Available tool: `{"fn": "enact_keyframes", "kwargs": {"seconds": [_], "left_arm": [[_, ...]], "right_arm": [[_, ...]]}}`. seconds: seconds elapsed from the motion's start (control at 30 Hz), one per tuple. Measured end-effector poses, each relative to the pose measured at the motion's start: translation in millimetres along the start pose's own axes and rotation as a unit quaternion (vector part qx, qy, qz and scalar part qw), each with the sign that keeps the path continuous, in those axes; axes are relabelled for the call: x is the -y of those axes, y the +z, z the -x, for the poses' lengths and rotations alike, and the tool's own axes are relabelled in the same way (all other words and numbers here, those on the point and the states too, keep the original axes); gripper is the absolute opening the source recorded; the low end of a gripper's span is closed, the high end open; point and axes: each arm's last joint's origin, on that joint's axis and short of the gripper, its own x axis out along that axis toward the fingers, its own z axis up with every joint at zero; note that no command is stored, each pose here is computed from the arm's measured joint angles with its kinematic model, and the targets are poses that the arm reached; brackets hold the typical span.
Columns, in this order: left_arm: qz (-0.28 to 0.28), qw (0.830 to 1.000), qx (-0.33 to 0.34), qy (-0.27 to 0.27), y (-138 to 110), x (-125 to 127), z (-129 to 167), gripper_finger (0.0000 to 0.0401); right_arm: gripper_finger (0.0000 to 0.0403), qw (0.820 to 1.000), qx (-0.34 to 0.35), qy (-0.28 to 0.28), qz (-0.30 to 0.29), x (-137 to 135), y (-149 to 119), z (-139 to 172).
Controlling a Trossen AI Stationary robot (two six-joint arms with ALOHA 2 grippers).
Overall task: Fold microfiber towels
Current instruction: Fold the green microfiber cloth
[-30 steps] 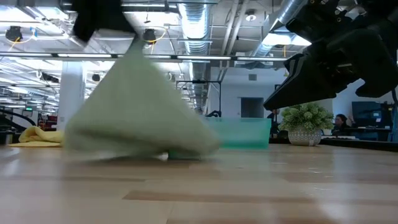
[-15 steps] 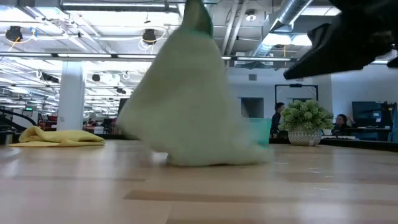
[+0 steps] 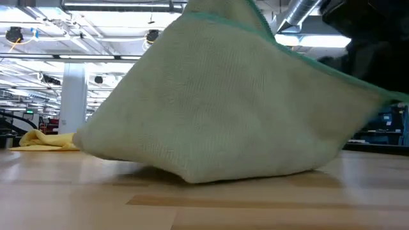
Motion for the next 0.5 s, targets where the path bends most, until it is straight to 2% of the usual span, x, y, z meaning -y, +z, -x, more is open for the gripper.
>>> {"fn": "enact_keyframes", "kwargs": {"seconds": [0.1, 0.17, 0.2, 0.27, 0.3, 0.37, 0.5], "left_arm": [[-0.010, 0.999, -0.007, 0.036, -3, 0, 2, 0.0000], [-0.030, 0.991, -0.009, 0.127, -5, -2, 5, 0.0000], [-0.038, 0.981, -0.007, 0.192, -7, -3, 8, 0.0000], [-0.037, 0.947, 0.008, 0.318, -9, -6, 15, 0.0000], [-0.035, 0.936, 0.015, 0.350, -10, -7, 17, 0.0000], [-0.037, 0.925, 0.022, 0.377, -10, -5, 20, 0.0000], [-0.038, 0.932, 0.026, 0.359, -6, -1, 22, 0.0000]], "right_arm": [[0.0069, 0.995, -0.037, 0.097, -0.003, -1, -4, -4], [0.0084, 0.985, -0.057, 0.160, -0.018, -4, -6, -3], [0.0091, 0.980, -0.066, 0.185, -0.024, -6, -6, -1], [0.0104, 0.974, -0.063, 0.216, -0.023, -11, -4, 4], [0.0110, 0.973, -0.053, 0.222, -0.018, -14, -2, 5], [0.0120, 0.974, -0.047, 0.223, -0.004, -17, -1, 7], [0.0129, 0.984, -0.065, 0.162, 0.019, -11, -8, 4]]}}
